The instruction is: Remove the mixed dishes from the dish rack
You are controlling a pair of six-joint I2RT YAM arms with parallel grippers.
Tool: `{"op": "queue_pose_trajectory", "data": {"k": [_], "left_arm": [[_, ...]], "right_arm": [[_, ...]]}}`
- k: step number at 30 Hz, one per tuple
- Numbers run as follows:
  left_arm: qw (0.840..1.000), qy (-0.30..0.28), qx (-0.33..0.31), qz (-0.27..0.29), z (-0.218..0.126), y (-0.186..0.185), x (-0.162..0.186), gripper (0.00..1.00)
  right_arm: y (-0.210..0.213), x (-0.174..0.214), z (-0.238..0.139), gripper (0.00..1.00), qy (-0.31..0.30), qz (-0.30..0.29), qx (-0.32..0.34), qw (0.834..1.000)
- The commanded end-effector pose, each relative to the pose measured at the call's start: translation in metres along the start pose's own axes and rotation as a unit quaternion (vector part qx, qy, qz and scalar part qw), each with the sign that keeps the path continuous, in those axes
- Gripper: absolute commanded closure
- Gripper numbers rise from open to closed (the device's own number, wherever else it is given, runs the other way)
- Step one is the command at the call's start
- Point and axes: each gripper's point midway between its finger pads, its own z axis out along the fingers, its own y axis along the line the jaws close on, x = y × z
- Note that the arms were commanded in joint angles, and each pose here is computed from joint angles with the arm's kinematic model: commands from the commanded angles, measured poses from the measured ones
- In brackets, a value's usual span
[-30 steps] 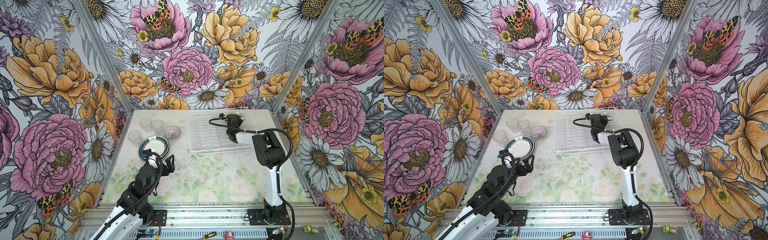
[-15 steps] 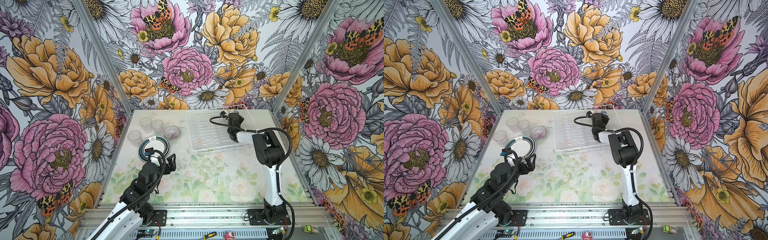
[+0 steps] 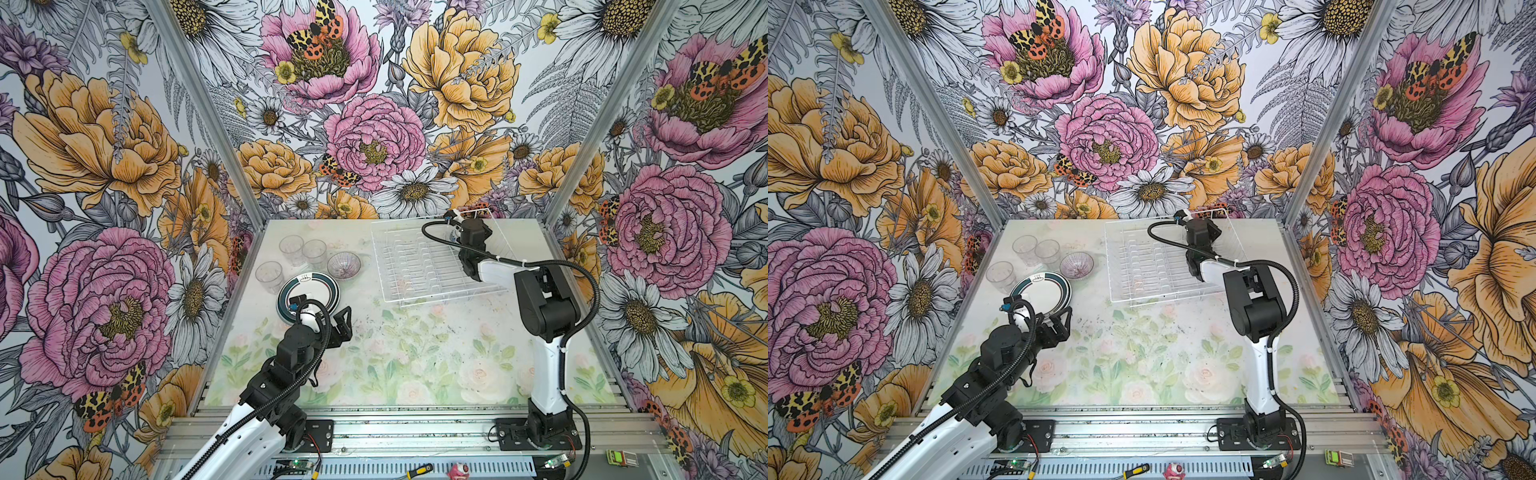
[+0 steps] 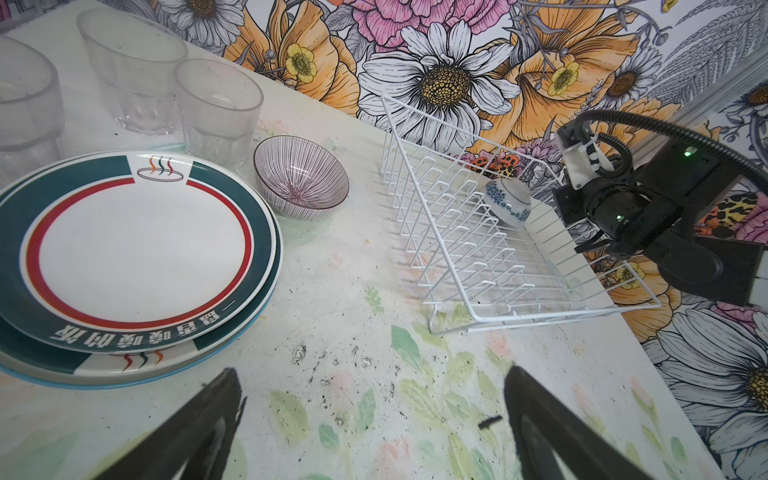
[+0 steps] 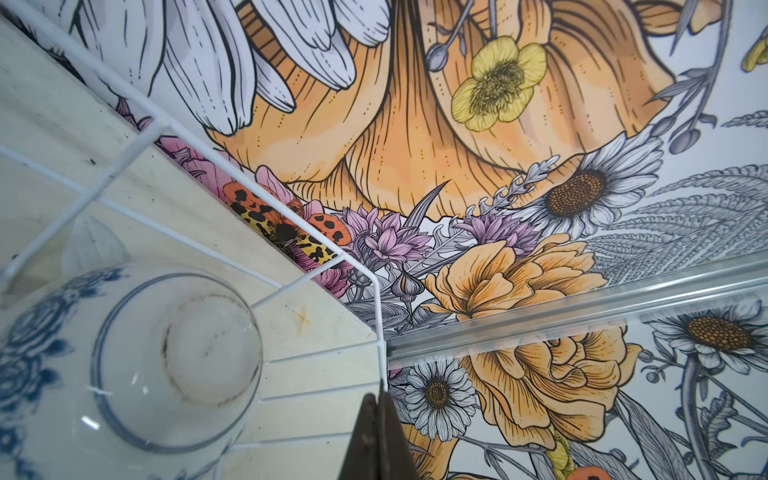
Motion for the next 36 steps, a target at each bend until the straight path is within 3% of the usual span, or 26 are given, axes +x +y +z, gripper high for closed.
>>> {"op": "queue_pose_trajectory", "data": {"k": [1,3,6,8,10,12,17,22,28,33,36], "left_arm": [[1.000,-0.017,0.000,-0.007,0.001,0.000,-0.007,0.01],[1.000,-0.019,-0.001,-0.007,0.001,0.000,-0.007,0.01],[1.000,-0.019,0.003,-0.007,0.002,-0.001,-0.007,0.01],[1.000,-0.021,0.004,-0.007,0.001,-0.002,-0.009,0.01],[1.000,-0.024,0.008,-0.009,0.001,-0.005,-0.012,0.01],[0.999,-0.030,0.012,-0.012,0.001,-0.009,-0.017,0.01],[0.999,-0.030,-0.029,-0.024,0.009,-0.013,-0.040,0.01],[0.997,0.060,-0.048,0.009,0.043,-0.037,-0.039,0.01],[0.987,0.155,-0.028,0.022,0.085,-0.061,-0.031,0.01],[0.981,0.187,-0.046,0.017,0.108,-0.054,-0.030,0.01],[0.981,0.188,-0.051,0.015,0.117,-0.055,-0.033,0.09]], "right_arm": [[-0.016,-0.010,-0.007,1.00,-0.014,0.032,-0.012,0.999],[-0.011,-0.010,-0.007,0.96,-0.006,0.034,-0.038,0.999],[-0.003,-0.008,-0.012,0.72,0.011,0.063,-0.085,0.994],[0.003,-0.009,-0.020,0.45,0.014,0.086,-0.122,0.989],[0.015,-0.014,-0.027,0.25,0.007,0.088,-0.164,0.983],[0.026,-0.016,-0.026,0.17,0.011,0.068,-0.166,0.984],[0.047,-0.006,-0.019,0.11,0.042,0.056,-0.183,0.981],[0.042,-0.012,-0.040,0.11,0.045,0.149,-0.216,0.964],[0.014,-0.022,-0.086,0.10,0.038,0.257,-0.235,0.937],[-0.020,-0.012,-0.123,0.06,0.052,0.336,-0.225,0.913],[-0.032,-0.002,-0.147,0.06,0.060,0.369,-0.229,0.899]]}}
